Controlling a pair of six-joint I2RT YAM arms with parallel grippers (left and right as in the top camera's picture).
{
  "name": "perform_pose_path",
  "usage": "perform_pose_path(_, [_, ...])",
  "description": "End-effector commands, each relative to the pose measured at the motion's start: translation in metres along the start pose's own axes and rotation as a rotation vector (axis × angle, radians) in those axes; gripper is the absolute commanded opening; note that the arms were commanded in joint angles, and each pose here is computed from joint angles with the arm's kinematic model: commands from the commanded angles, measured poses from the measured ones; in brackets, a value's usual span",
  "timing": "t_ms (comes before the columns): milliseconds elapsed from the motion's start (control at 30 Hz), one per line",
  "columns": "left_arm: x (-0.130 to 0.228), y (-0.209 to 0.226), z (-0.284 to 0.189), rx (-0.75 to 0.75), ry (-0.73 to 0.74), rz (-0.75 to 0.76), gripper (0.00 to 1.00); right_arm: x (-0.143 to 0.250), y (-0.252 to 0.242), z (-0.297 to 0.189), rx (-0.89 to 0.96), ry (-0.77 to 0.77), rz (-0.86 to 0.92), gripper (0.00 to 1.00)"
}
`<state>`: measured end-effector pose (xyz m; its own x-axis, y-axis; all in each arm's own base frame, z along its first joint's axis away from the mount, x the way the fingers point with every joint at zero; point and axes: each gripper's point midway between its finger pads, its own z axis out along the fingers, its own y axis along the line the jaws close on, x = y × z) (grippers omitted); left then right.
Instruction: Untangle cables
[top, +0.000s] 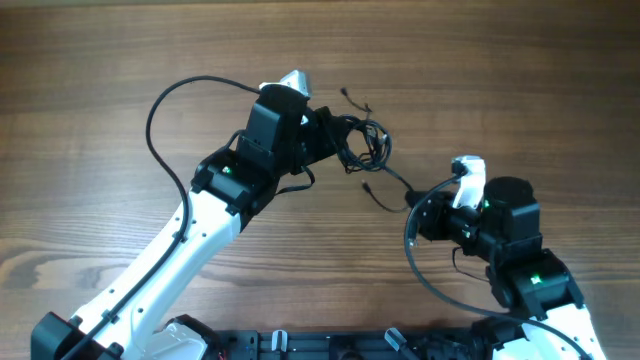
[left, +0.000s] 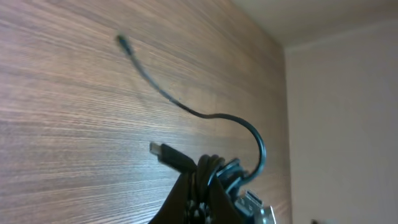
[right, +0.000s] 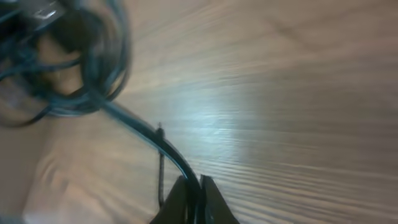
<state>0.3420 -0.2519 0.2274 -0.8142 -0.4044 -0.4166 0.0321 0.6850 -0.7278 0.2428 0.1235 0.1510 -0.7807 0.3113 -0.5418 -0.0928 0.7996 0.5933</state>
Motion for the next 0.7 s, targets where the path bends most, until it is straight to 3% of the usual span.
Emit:
perform_pose_path(0, [-0.033, 0.002, -0.011, 0.007, -0.092, 0.14, 0.04, -0.009, -0.037, 0.003, 0.184, -0.071, 0.09, 0.58])
perform_pose_path(33, [-0.028, -0.003, -0.01, 0.034, -0.063, 0.194, 0.04, -0.012, -0.036, 0.003, 0.177, -0.082, 0.086, 0.74])
perform_pose_path(100, [-0.022, -0.007, -0.01, 0.056, -0.04, 0.25, 0.04, -0.015, -0.03, 0.004, 0.147, -0.092, 0.078, 0.91])
perform_pose_path(167, [-0.019, -0.009, -0.009, 0.06, -0.035, 0.277, 0.04, -0.018, -0.003, 0.005, 0.012, -0.079, 0.017, 0.93])
perform_pose_path(267, [-0.011, -0.015, -0.008, 0.073, -0.021, 0.377, 0.04, -0.02, 0.035, 0.002, -0.184, -0.062, -0.123, 0.88])
perform_pose_path(400, [0.008, -0.033, -0.005, 0.117, 0.004, 0.475, 0.04, -0.029, 0.061, -0.004, -0.309, -0.103, -0.226, 0.64])
perform_pose_path(667, [0.037, -0.058, -0.003, 0.184, 0.04, 0.526, 0.04, -0.034, 0.054, 0.017, -0.299, -0.076, -0.158, 0.56])
